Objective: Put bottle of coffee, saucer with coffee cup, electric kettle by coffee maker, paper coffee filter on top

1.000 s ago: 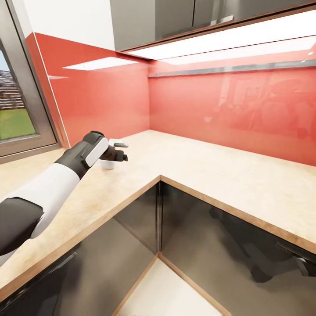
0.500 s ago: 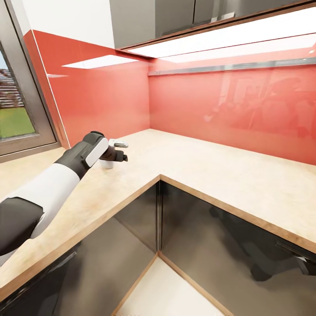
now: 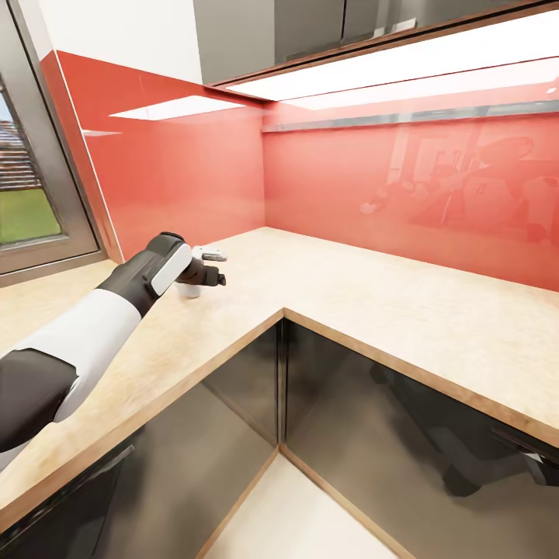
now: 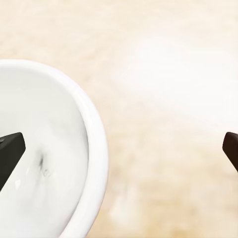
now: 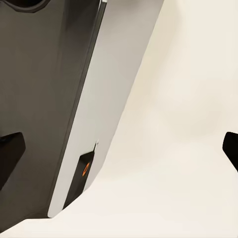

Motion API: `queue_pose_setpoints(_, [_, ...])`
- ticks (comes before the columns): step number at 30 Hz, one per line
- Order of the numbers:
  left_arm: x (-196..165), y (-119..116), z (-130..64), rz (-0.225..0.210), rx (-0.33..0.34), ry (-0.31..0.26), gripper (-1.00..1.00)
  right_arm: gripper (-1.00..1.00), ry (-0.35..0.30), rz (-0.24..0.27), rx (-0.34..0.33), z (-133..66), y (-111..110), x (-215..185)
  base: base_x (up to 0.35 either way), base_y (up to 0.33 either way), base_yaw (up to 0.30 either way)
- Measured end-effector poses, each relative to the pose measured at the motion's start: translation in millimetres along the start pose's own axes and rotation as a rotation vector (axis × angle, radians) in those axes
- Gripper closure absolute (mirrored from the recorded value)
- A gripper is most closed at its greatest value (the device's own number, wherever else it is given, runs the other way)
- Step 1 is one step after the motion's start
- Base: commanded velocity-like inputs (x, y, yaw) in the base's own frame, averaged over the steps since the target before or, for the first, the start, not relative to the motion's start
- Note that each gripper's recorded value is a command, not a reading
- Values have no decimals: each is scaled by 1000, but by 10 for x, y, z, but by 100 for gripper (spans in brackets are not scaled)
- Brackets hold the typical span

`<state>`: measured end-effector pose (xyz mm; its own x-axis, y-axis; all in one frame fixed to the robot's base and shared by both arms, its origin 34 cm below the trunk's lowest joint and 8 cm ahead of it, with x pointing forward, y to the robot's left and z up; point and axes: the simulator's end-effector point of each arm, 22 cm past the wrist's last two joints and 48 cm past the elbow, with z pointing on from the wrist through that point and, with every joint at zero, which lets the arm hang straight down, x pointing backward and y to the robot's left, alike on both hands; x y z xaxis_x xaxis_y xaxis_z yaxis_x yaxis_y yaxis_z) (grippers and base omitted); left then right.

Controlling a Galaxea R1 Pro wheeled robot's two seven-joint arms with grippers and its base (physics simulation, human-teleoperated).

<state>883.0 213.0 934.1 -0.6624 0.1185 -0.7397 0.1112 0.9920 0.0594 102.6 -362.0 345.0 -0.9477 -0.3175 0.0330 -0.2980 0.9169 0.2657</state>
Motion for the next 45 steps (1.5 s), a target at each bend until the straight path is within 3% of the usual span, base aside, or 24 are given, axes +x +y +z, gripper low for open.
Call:
queue_pose_setpoints(3, [2,3,1,0,0,0,-100,-100,0,0,0,0,-1,-2,0,0,0])
queue_pose_setpoints(4, [1,3,1,-1,0,0,100,-100,0,0,0,0,0,0,0,0,0])
queue_pose_setpoints(27, [-29,-17,-19,-1,5,-8,100,-100,-1,0,0,0,-1,-5,0,0,0])
queue_pose_setpoints(45, [-364,-10,-240,2,9,-19,100,-100,1,0,0,-351,78,-38,0,0,0])
